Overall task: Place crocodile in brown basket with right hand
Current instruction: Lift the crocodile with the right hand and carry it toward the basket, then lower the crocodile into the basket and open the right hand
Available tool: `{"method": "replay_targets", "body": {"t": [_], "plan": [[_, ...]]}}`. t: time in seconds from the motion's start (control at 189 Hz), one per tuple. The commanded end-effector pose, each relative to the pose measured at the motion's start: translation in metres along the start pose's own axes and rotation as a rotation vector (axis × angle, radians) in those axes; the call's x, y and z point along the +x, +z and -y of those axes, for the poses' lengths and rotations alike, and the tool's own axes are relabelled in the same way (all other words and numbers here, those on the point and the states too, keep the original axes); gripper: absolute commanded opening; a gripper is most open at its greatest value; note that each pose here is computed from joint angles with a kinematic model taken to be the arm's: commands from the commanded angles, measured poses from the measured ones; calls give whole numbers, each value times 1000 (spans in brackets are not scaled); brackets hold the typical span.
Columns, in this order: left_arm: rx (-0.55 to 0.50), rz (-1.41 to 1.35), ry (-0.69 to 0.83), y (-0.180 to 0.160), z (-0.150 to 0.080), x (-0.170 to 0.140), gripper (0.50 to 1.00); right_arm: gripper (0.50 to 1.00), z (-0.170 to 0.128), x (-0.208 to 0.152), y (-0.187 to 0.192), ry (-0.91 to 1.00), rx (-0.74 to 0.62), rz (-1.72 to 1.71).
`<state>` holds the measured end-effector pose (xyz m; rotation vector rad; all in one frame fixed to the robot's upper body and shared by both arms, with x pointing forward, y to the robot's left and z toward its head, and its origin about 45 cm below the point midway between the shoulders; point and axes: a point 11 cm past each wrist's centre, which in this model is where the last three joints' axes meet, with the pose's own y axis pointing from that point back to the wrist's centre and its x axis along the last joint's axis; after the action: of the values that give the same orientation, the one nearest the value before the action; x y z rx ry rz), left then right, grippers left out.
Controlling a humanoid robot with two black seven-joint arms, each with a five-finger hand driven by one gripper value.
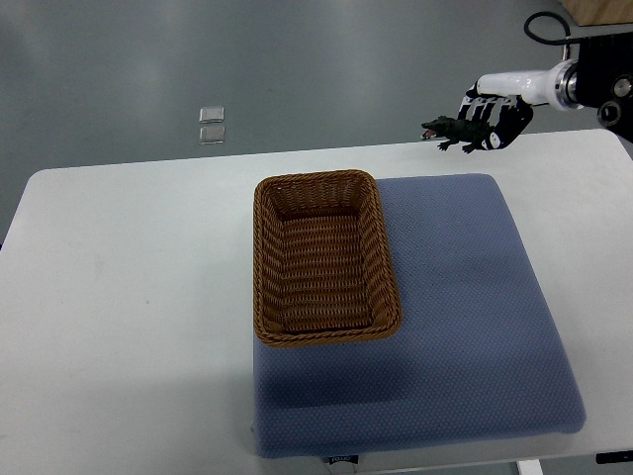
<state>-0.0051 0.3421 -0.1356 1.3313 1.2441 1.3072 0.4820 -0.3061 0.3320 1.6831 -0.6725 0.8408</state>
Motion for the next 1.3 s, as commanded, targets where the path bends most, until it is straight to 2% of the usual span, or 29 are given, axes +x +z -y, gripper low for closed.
{"method": "replay_targets", "body": {"t": [0.0,0.148,0.334,0.466,0.62,0.747,0.99,1.297], "plan": [[0,2,-1,0,0,0,1000,500,-28,23,5,23,-2,-26],[-2,8,-4,1,0,-1,1000,500,-53,41,2,30,9,-67],[-5,7,-4,3,0,-1,1000,500,-52,42,-29,34,79,-107],[-4,6,-3,3,0,-1,1000,500,-30,32,-75,6,172,-139],[-5,4,-3,3,0,-1,1000,500,0,8,-147,-32,330,-126],[-5,1,-2,3,0,0,1000,500,29,-15,-178,-60,356,-131],[-5,-4,1,3,0,1,1000,500,63,-65,-193,-117,355,-97],[-1,2,2,2,0,1,1000,500,69,-87,-194,-141,366,-62]]}}
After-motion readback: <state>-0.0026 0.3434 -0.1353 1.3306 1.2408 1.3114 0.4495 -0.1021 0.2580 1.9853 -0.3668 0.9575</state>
